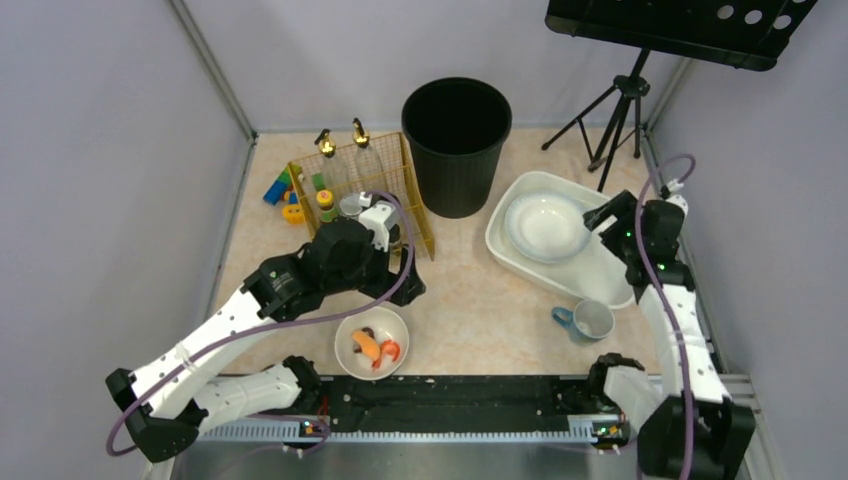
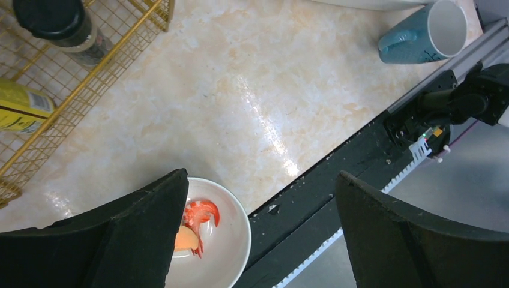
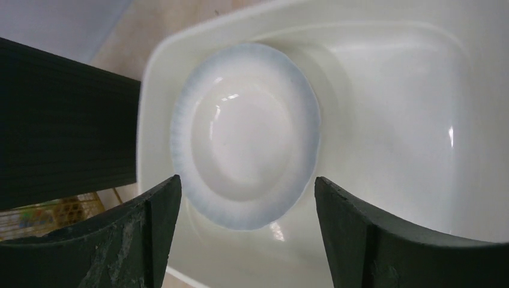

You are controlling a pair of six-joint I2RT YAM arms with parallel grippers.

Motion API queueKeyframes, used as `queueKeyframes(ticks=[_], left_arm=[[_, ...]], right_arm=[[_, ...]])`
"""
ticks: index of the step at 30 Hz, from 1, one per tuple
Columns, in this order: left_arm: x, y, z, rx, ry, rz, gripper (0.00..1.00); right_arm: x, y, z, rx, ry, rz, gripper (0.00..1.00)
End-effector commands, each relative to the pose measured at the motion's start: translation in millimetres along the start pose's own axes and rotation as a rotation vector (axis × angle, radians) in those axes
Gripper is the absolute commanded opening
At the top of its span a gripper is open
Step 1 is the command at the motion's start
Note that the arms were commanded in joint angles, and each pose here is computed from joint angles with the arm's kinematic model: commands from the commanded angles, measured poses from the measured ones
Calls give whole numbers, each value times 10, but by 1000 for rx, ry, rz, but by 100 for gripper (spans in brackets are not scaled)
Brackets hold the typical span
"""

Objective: Clear the kitchen counter

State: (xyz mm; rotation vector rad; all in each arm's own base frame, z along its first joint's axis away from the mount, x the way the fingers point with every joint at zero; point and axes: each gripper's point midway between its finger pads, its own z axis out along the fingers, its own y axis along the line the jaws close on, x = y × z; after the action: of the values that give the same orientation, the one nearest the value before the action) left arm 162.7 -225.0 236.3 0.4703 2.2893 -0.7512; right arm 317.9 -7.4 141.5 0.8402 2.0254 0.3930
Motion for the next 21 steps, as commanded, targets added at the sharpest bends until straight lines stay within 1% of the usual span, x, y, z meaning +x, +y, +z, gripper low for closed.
queueKeyframes(ticks=[1,5,8,13,17,21], left_arm=[[-237,106,-122,-77,-94,10,97],[-200,313,-147,-187,-94,-3,99],[-122,373,-149,-207,-86,-18,99],[76,531,-112,-269,-44,-43,99],[325,906,-105,-461,13,-66,98],[598,1067,-8,-540,89,-113,98]], right_arm=[[-439,348,-559,-79,-126,-121,79],[-362,782,-908,-283,-64,-181,77],[-144,1029,-1095,-418,13,-230,76],[410,1347,-1308,-582,165,-294,73],[811,1533,-1423,-660,240,-338,72],[1359,1715,-1521,-740,358,-418,71]])
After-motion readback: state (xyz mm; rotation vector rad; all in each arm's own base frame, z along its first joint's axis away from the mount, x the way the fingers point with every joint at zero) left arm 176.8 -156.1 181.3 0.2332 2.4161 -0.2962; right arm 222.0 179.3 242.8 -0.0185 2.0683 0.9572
